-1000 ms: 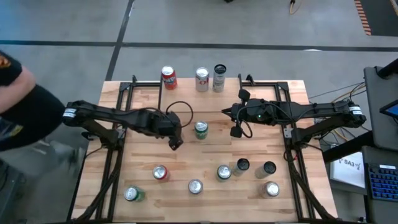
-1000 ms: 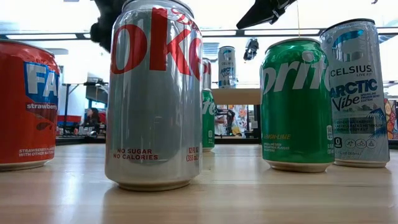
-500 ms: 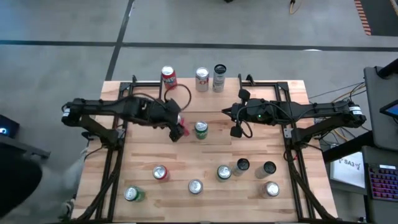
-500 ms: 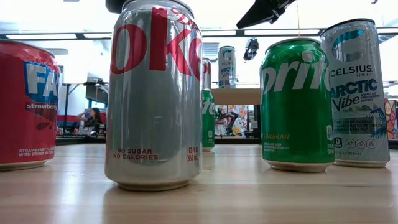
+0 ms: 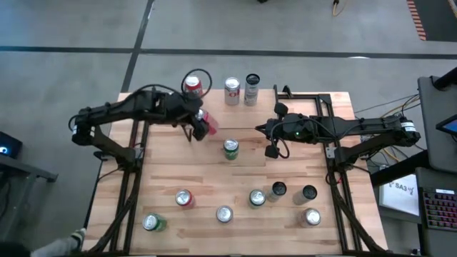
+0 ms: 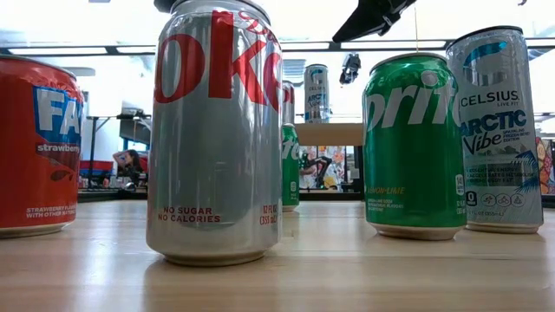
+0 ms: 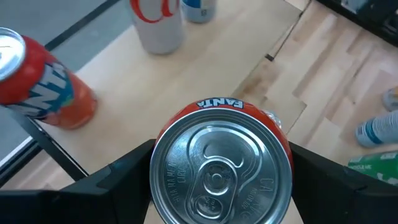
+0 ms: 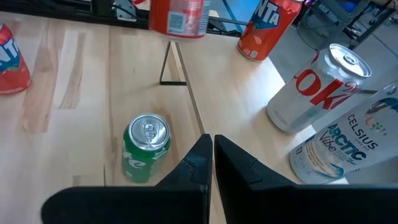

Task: Place canned beverage on shelf
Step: Put the top orange soda can on the shelf aligned with the other orange soda can

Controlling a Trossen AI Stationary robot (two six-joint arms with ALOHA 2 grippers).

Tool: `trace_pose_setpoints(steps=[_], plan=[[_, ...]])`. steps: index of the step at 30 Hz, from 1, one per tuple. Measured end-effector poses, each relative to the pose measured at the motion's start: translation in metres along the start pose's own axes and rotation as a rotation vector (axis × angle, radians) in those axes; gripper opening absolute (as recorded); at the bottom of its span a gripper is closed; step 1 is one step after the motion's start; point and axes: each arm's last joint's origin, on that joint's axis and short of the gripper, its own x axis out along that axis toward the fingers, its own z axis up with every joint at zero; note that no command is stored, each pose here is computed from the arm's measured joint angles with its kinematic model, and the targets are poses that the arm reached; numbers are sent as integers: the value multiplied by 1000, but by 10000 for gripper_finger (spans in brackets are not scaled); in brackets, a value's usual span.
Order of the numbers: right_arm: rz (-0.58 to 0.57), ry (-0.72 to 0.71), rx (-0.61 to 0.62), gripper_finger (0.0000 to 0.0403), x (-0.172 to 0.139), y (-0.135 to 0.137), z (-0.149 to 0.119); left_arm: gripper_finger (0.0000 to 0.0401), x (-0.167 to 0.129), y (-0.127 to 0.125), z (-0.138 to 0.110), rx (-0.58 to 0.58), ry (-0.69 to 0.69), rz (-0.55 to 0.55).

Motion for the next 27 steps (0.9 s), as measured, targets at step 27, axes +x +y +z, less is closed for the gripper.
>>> trace_pose_setpoints(steps=[27], plan=[[2,14,15,9,0,0,-1,291,55,47,19,-78,167,195]])
